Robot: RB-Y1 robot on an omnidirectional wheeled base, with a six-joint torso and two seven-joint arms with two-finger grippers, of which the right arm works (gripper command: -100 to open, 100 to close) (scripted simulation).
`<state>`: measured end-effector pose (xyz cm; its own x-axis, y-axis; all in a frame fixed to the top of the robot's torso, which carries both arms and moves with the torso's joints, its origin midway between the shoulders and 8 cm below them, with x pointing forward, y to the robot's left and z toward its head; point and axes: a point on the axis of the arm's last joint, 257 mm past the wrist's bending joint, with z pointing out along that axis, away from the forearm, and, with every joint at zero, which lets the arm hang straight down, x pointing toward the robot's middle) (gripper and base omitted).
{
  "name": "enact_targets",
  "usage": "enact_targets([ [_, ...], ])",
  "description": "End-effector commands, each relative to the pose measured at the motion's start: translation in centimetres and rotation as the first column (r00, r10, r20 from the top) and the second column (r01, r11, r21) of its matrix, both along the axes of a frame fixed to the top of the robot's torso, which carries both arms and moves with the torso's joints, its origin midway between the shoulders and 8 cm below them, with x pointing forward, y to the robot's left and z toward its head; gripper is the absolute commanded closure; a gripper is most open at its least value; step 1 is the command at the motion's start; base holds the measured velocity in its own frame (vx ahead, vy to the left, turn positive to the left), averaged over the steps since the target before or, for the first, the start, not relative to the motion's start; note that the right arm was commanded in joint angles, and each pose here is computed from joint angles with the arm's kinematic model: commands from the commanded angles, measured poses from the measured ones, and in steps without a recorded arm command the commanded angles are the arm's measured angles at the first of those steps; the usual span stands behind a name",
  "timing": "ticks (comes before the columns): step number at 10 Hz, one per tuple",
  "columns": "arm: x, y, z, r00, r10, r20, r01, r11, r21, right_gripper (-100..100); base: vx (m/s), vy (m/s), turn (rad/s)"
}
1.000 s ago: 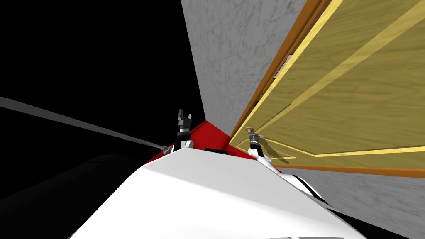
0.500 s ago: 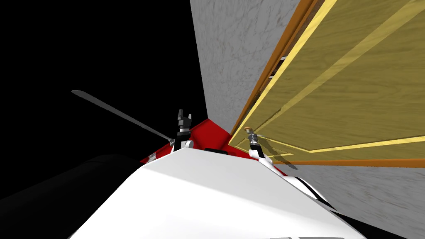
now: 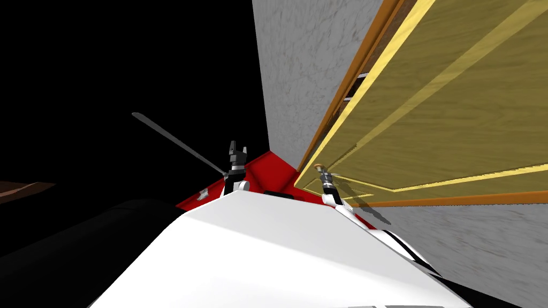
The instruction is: Pull the door open
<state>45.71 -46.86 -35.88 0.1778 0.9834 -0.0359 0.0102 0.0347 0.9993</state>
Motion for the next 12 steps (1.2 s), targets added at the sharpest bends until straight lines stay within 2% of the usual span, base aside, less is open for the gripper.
enact_targets([
  [1, -0.3, 0.4, 0.0, 0.9997, 0.026, 0.001, -0.026, 1.0, -0.001, 100, -0.203, -0.049, 0.086],
  [5, -0.8, 1.3, 0.1, 0.9966, 0.082, 0.004, -0.082, 0.997, -0.002, 100, -0.21, -0.071, 0.099],
  [6, -0.7, 1.3, 0.0, 0.9972, 0.074, 0.002, -0.074, 0.997, 0.001, 100, -0.108, -0.019, 0.031],
  [12, -3.3, 2.0, 0.1, 0.985, 0.172, 0.004, -0.172, 0.985, -0.003, 100, -0.198, -0.067, 0.11],
])
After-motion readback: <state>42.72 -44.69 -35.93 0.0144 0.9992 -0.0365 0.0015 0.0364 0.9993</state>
